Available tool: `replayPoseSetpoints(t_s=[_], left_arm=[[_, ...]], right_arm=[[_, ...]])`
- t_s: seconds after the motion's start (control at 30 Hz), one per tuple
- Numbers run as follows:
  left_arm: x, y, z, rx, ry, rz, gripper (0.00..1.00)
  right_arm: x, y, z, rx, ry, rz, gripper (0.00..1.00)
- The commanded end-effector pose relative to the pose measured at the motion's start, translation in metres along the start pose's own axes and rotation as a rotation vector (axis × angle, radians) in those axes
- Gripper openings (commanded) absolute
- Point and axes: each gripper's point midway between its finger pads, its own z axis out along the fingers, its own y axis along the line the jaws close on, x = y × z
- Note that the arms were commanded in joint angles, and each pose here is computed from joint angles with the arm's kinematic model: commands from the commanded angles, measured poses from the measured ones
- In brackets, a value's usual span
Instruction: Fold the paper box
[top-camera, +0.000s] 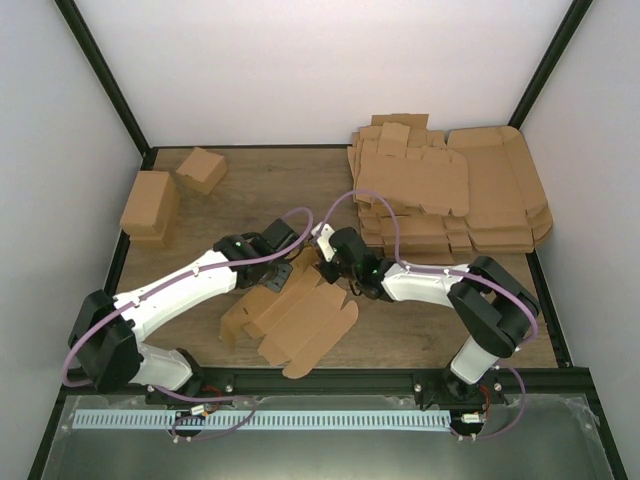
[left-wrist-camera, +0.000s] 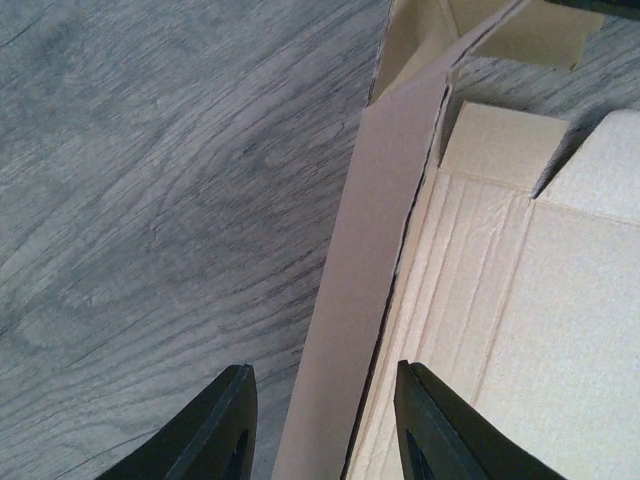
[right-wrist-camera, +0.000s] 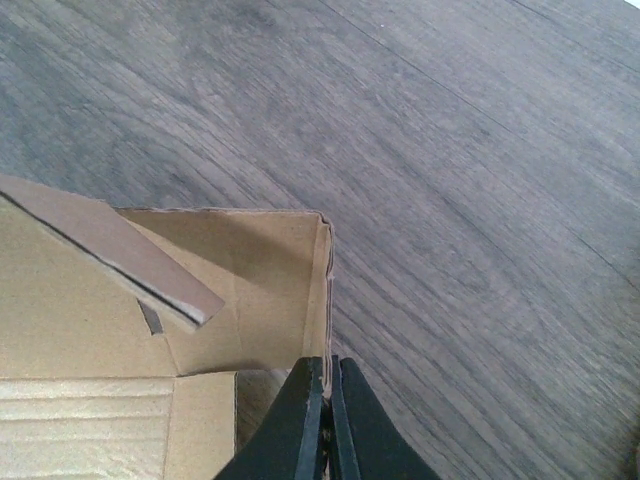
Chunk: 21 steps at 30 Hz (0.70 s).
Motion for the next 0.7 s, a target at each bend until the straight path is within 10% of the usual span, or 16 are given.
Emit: replayPoseSetpoints(t_s=[0.0,0.67], left_arm=[[-0.004,0.000,-0.008,0.004,-0.021,-0.005,0.39],[-0.015,-0.029,-0.014,-0.130,-0.071,0.080,0.04]], right_arm=[[-0.019,-0.015,-0.003,0.036,-0.046,-0.012,0.01],[-0.025,-0.015,-0.009,-0.012,-0.004,0.144,0.01]])
